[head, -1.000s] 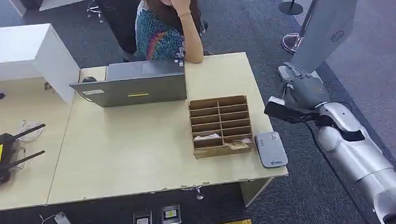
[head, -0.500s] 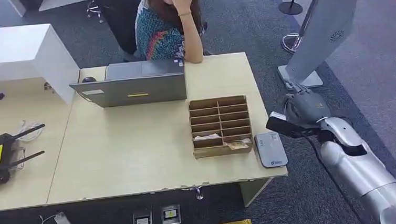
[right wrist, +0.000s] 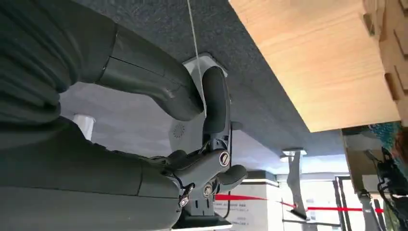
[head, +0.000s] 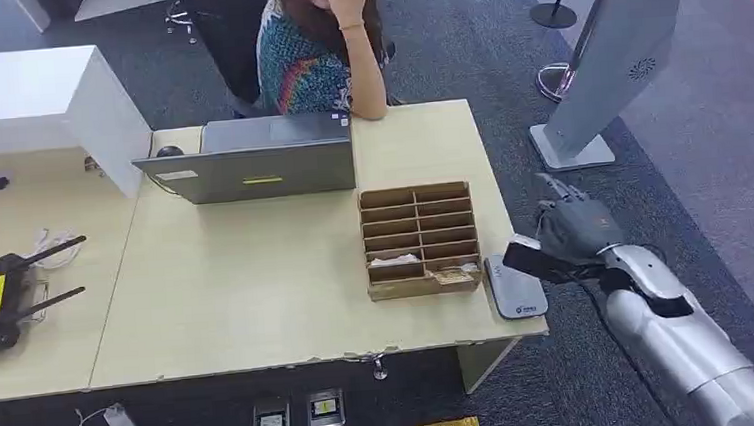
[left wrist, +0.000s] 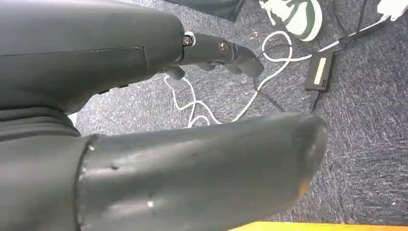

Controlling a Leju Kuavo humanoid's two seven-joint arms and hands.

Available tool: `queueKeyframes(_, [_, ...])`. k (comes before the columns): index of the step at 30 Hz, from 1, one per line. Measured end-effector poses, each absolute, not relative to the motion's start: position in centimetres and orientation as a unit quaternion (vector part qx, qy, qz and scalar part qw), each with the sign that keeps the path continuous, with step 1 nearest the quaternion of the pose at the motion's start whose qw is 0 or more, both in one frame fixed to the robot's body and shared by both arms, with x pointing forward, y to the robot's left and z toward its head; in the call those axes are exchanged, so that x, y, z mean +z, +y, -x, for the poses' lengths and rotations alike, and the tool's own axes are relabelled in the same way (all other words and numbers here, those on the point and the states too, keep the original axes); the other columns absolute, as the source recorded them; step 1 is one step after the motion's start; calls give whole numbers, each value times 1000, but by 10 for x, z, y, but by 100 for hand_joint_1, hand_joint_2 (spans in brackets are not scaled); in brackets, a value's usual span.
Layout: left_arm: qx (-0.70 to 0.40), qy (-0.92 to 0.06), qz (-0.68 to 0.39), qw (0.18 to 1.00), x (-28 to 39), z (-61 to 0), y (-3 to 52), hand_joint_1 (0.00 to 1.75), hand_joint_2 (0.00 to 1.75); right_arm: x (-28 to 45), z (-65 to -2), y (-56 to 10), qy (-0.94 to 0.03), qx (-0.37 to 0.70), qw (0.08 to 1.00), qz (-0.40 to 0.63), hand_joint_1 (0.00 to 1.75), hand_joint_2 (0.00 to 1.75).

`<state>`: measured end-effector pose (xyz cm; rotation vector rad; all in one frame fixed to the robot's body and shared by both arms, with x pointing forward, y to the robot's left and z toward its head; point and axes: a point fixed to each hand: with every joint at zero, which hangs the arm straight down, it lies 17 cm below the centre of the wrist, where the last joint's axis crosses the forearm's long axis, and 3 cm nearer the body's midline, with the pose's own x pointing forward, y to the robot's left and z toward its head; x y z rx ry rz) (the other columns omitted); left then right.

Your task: Pass the card to the sensor for recognition and then transmit it.

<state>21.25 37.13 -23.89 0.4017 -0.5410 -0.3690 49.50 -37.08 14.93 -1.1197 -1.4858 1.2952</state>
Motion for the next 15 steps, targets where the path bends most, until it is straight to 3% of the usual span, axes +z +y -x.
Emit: queueKeyframes(15, [-188, -266, -193, 926, -238, -216, 369, 0, 0, 122, -482, -344, -602, 518, 442, 418, 175, 175])
